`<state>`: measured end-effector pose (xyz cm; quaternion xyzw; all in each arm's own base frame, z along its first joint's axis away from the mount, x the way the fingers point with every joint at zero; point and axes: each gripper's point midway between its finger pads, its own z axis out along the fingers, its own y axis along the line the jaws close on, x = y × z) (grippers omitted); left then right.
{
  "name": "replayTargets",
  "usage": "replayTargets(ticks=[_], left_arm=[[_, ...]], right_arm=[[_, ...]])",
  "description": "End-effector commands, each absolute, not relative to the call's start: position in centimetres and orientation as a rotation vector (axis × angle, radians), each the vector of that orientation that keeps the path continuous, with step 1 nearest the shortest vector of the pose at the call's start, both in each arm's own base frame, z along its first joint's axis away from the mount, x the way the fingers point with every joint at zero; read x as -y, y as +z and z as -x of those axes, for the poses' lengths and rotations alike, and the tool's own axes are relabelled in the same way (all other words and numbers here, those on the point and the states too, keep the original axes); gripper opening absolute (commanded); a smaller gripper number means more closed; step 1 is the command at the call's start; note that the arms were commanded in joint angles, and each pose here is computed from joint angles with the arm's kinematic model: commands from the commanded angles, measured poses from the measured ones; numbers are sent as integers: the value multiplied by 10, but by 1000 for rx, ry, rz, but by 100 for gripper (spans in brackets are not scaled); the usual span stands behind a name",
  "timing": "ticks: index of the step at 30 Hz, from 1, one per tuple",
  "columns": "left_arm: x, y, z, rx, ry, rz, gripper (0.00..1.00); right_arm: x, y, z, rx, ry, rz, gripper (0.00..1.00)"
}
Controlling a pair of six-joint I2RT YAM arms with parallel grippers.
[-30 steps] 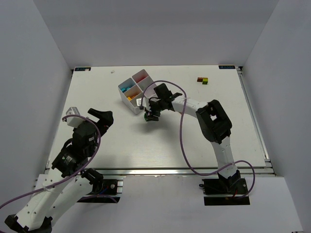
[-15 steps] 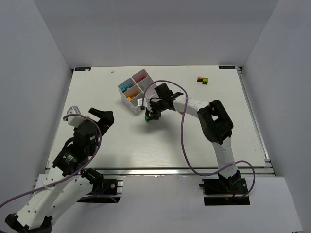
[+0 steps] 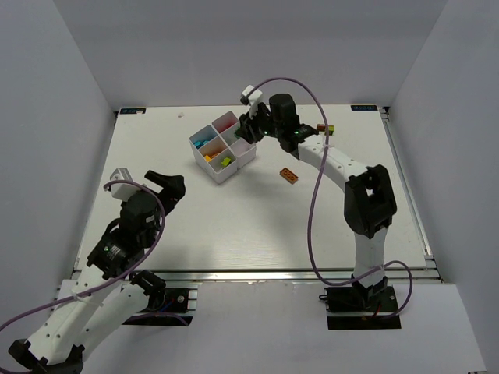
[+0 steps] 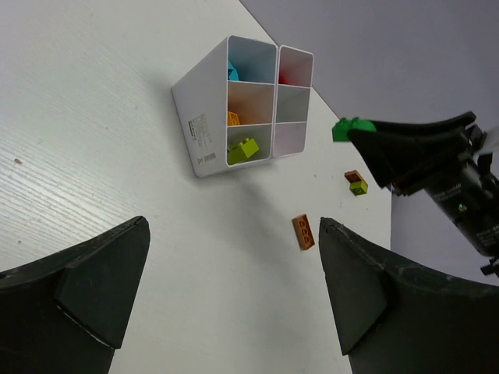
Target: Sort the legos into containers by color
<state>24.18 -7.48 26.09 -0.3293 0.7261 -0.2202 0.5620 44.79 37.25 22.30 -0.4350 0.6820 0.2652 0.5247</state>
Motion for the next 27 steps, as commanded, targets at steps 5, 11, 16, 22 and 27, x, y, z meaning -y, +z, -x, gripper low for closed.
replayTargets(ticks=[5,11,16,22,27], left_arm=[[76,260,-243,-1713,-518,768,98],[75,259,-241,-1714,-518,777,98],[75,260,-242,-1714,-515,775,98],[77,259,-244,-1723,-512,769,98],[78,258,-246,-1724,-513,768,98]], right_arm=[[-391,226,-493,-1669,629,801,0],[-401,213,-511,-1645,599,836,1],[-403,199,-513,-1637,593,861,6],[-404,189,-517,-1641,577,870,21],[-403,179,-521,-1644,554,884,39]])
